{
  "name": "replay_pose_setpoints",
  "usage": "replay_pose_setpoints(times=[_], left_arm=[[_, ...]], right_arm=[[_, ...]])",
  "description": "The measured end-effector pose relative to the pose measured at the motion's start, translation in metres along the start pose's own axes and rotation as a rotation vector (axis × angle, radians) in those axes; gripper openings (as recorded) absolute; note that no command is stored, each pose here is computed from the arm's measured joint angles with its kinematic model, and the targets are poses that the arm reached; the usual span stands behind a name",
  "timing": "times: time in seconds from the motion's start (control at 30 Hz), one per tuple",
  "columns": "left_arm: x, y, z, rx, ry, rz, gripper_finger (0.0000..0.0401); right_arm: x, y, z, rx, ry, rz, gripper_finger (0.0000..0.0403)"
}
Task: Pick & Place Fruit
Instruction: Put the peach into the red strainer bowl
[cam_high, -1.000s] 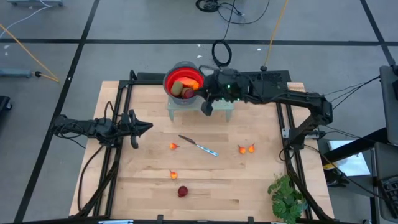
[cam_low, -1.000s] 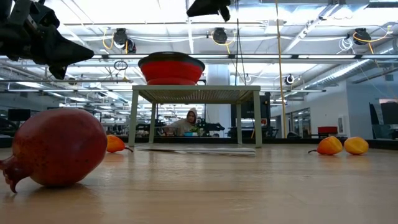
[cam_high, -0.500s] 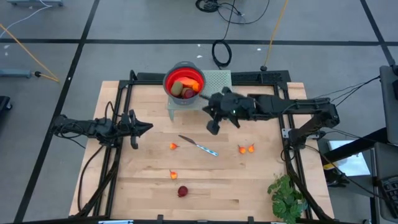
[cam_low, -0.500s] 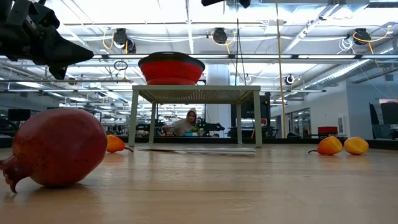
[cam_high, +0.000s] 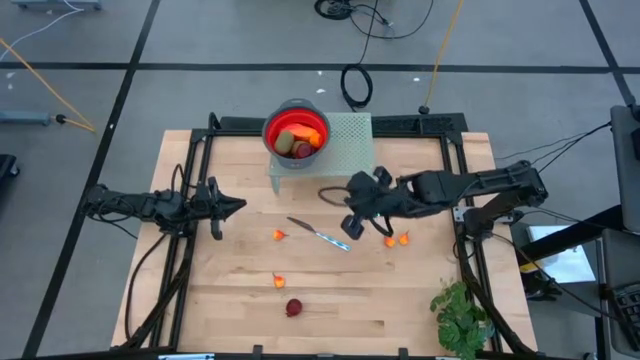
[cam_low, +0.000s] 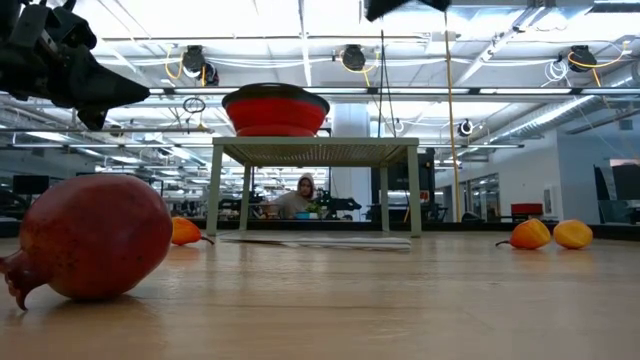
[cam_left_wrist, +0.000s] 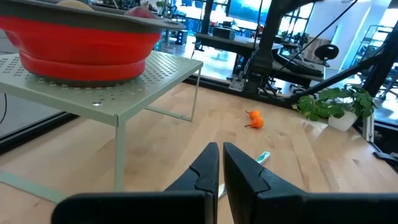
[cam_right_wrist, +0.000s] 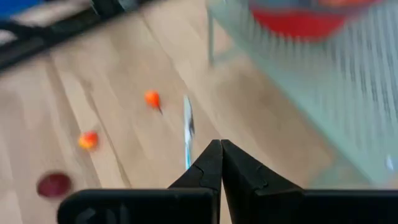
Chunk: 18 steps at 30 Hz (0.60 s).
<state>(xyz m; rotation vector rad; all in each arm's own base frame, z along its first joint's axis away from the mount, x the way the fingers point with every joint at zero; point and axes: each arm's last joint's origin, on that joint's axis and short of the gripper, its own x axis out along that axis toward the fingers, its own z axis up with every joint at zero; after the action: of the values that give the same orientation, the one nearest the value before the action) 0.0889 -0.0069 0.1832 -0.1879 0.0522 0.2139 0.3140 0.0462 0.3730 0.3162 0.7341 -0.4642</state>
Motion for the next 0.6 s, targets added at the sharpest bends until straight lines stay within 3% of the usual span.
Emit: replay_pose_setpoints(times=[0.43,0.6], left_arm=[[0.000,0.000,0.000,-0.002,-0.002,-0.001,0.0021],[0.000,0.000,0.000,-0.012,-0.004,-0.001,0.0021]], right_arm=[[0.003,-0.008,-0.060,0.064,0.260,-0.150,0.0000],[0.006,-0.026,-0.086,0.176,0.350,-0.168,0.0000]])
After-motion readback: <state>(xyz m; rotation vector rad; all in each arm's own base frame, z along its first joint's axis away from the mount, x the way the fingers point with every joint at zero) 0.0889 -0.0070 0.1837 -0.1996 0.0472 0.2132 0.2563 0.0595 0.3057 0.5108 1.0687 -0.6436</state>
